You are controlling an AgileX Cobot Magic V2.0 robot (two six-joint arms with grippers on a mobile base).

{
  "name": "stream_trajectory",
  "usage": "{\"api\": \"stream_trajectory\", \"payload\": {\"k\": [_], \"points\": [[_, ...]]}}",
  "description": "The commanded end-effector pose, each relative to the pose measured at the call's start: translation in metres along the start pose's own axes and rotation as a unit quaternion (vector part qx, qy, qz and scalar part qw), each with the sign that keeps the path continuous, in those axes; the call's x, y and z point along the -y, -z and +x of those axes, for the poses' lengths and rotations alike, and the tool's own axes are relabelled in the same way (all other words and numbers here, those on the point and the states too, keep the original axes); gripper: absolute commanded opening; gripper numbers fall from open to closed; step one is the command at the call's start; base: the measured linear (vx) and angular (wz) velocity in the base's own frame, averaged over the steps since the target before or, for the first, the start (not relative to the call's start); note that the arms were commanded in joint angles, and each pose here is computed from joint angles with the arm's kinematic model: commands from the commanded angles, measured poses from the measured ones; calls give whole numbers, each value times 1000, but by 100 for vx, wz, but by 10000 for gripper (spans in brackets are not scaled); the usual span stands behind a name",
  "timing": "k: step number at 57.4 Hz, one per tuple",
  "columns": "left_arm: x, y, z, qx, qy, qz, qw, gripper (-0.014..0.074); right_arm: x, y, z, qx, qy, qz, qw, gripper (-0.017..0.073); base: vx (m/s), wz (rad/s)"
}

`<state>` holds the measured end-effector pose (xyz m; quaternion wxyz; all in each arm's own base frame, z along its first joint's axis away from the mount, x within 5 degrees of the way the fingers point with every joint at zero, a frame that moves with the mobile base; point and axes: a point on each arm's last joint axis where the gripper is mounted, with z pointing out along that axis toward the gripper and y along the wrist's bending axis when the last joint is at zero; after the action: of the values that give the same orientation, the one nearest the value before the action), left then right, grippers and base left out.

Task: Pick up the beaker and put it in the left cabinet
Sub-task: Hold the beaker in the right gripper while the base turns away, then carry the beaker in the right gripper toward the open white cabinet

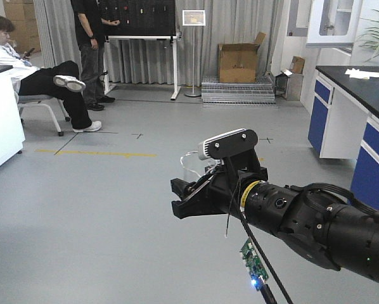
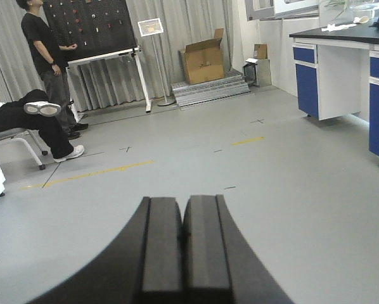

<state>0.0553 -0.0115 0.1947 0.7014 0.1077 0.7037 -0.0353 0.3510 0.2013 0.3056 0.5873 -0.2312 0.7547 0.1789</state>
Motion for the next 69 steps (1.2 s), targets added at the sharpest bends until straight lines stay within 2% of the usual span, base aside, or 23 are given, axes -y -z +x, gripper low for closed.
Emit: {"api": "stream_trajectory", "payload": {"k": [1,69], "points": [[-2,3,-17,60,4,-6,998,-6,-3,15,-33,68,6,-16,998,208,44,-1],[-2,3,-17,60,4,-6,998,-6,-3,15,-33,68,6,-16,998,208,54,-4]]}}
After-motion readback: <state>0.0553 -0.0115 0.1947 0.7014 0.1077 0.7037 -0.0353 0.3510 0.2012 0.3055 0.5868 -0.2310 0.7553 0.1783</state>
